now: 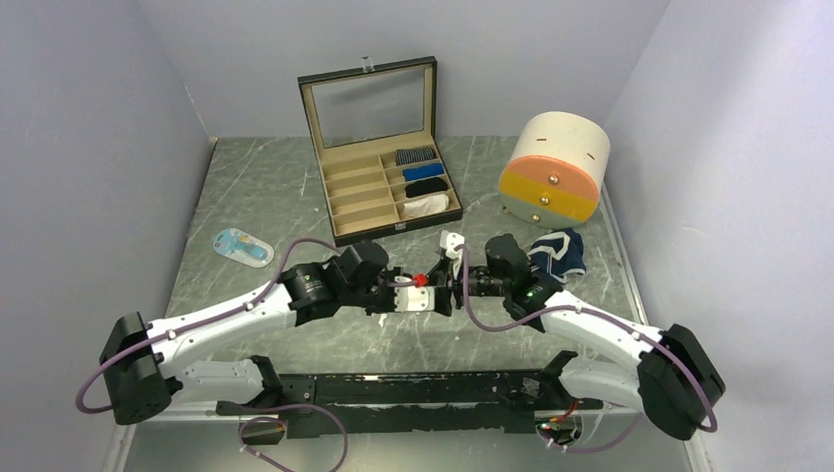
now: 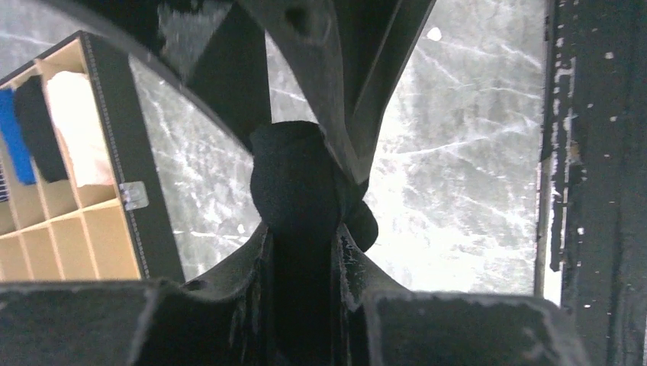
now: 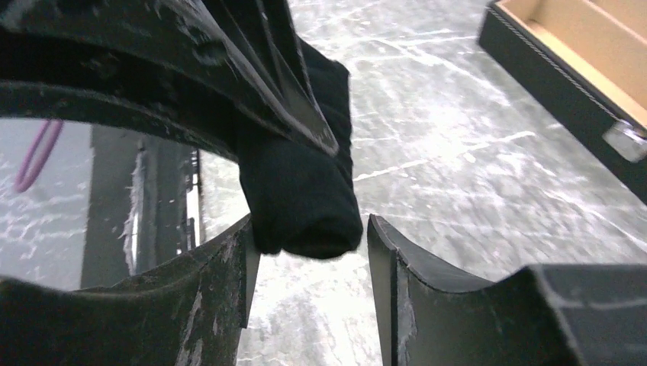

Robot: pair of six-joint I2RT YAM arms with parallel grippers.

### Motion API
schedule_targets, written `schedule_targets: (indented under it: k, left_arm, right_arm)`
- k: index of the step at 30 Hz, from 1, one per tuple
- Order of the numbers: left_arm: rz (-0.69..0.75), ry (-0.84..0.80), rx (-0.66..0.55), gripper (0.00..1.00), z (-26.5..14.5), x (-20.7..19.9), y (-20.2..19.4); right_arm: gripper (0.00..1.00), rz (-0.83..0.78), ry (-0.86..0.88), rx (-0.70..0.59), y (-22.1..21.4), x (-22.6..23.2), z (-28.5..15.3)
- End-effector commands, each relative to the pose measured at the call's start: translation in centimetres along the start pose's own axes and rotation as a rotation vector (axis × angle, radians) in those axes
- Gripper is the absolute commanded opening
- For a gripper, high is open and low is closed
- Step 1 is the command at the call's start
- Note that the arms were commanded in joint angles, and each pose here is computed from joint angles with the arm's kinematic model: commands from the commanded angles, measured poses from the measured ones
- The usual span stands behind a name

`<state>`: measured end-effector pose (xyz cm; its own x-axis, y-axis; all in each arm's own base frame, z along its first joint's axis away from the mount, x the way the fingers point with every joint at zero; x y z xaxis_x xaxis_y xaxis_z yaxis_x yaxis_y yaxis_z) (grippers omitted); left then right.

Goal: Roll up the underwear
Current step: Pick up the underwear from the center of the board, then place the underwear in the storage box.

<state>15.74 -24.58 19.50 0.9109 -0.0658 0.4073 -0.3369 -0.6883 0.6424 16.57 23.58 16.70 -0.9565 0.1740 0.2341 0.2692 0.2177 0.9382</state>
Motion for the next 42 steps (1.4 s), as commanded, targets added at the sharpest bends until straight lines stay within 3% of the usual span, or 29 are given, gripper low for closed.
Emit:
schedule_targets:
  k: [1, 8, 21, 28, 42]
  left_arm:
    - [0.033, 0.104, 0.023, 0.05, -1.1, 1.8, -0.7]
    - [-0.005, 0.204, 0.038, 0.05, -1.7, 7.9, -3.3]
    - [0.021, 0.365, 0.176, 0.05, -0.3, 21.8, -8.1]
    - [0.040, 0.448, 0.169, 0.05, 0.7, 27.8, -10.7]
    - [0.089, 0.531, 0.296, 0.05, 4.8, 36.0, -19.4]
  right_arm:
    - [0.56, 0.043, -0.227, -0.118, 1.3, -1.5, -1.2]
    - [0.57, 0.099, -0.386, -0.225, 1.1, -1.5, -3.5]
    - [0.58, 0.172, -0.440, -0.229, 0.3, -1.9, -3.6]
    - [0.58, 0.201, -0.443, -0.265, -0.1, -2.4, -3.0]
    - [0.57, 0.175, -0.420, -0.148, -0.6, -4.0, -0.9]
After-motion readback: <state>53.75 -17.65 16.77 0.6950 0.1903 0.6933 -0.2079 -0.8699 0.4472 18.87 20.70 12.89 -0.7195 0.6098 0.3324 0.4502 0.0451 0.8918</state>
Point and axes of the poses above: each gripper's point midway between its finger pads, its own z axis out along the fingers, its own x axis along the line the jaws close on, y = z × x, the point moved 6 cm from there along -z, back along the fingers, and after that the axes turned 5 degrees about z, right-handed, at the moved point
